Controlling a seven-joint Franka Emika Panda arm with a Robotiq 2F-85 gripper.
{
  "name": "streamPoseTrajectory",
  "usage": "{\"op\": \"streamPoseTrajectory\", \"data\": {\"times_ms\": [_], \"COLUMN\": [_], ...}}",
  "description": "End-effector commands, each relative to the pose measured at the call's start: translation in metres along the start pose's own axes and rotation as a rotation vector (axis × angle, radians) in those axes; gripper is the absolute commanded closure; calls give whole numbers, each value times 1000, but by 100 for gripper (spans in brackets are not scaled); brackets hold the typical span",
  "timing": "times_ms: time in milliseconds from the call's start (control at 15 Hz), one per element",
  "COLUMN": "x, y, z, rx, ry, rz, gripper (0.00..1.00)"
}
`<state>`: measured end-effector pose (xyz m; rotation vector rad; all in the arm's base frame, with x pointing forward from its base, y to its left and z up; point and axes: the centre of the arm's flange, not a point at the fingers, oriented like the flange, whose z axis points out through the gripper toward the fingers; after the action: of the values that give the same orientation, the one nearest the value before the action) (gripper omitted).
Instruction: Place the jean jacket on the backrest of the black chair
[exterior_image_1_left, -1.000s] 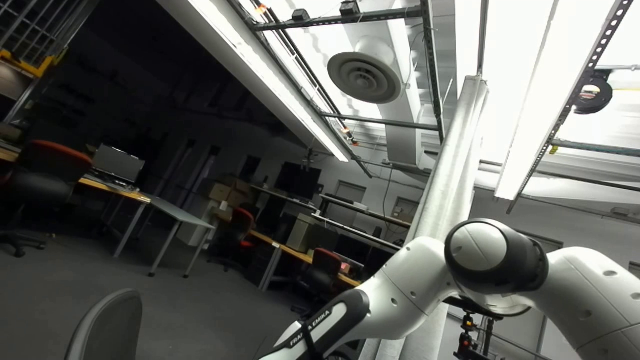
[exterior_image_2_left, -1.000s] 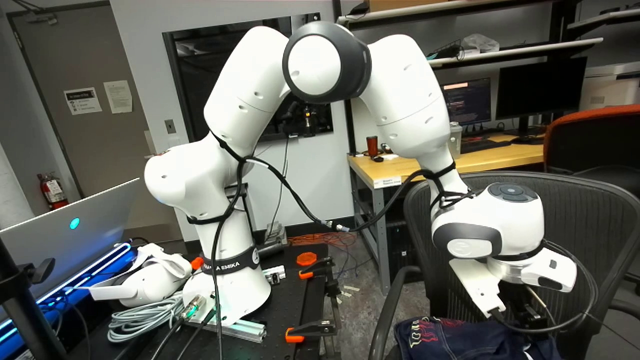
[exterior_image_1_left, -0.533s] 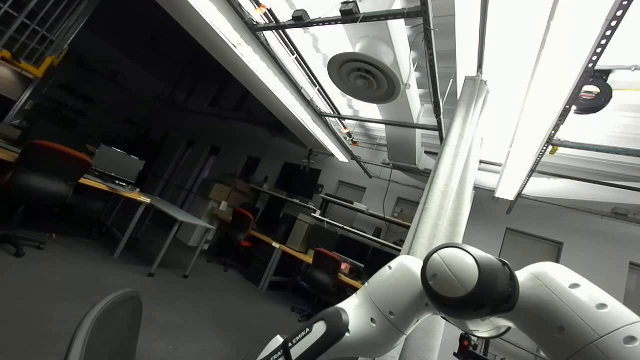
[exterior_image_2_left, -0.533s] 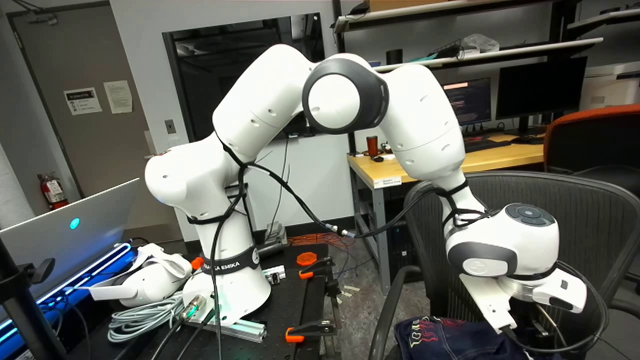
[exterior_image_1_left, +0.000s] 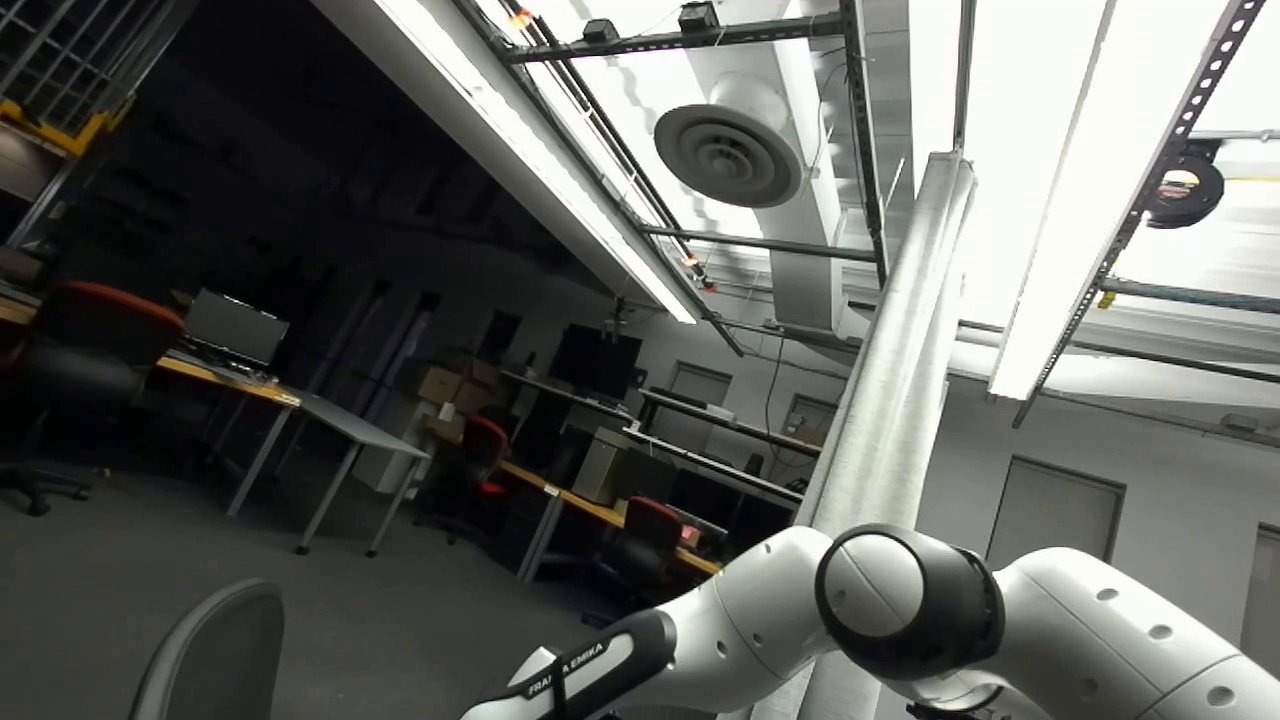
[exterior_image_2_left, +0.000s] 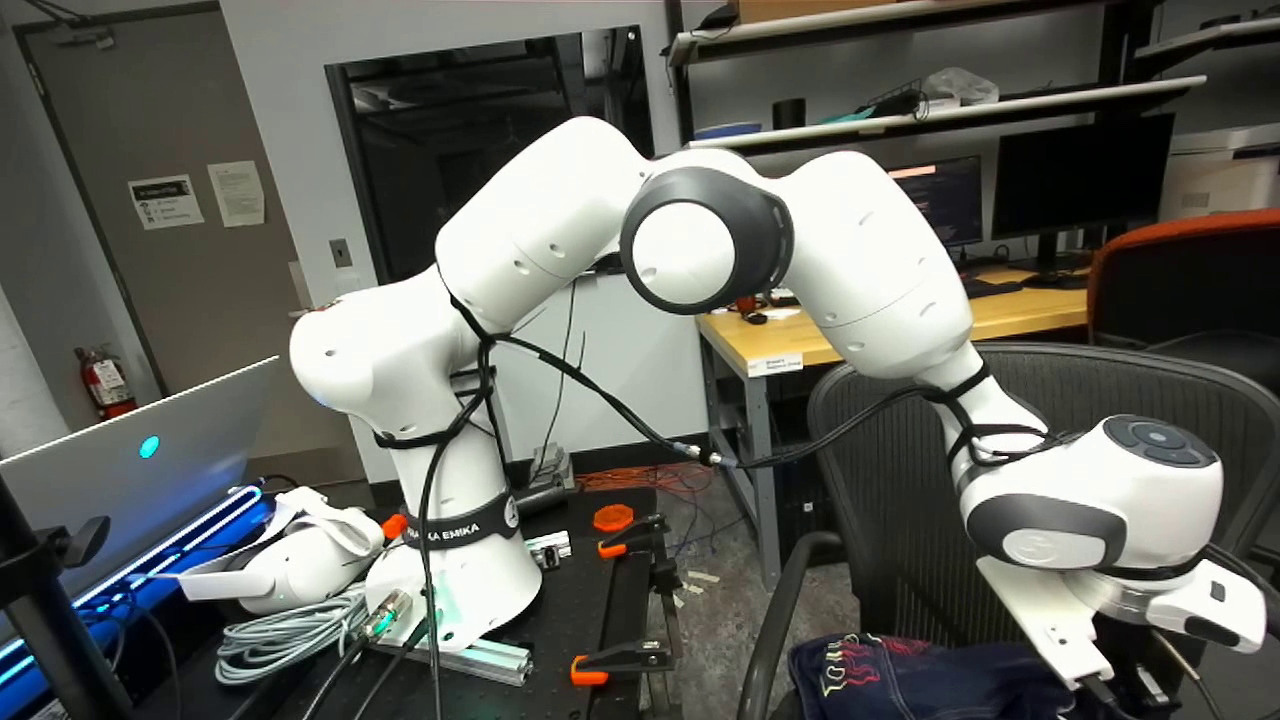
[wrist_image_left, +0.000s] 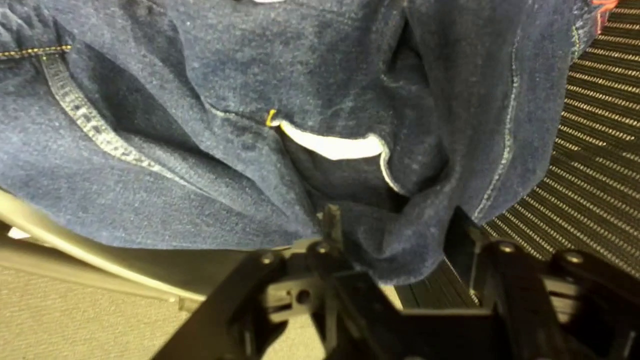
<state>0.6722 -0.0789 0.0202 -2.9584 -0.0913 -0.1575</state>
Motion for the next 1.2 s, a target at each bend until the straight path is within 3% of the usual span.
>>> {"op": "streamPoseTrajectory", "data": {"times_ms": [0, 200, 267, 333, 467, 933, 1133], "x": [35, 47, 42, 36, 33, -21, -37], "y": [21, 34, 30, 25, 24, -51, -76], "z": [-3, -15, -12, -8, -4, 33, 48], "rx": [18, 28, 26, 27, 41, 162, 194], "ry": [-6, -16, -23, -30, -35, -86, -110], "rz": [0, 18, 25, 23, 30, 26, 13], "gripper": [75, 99, 67, 60, 53, 1, 0]}}
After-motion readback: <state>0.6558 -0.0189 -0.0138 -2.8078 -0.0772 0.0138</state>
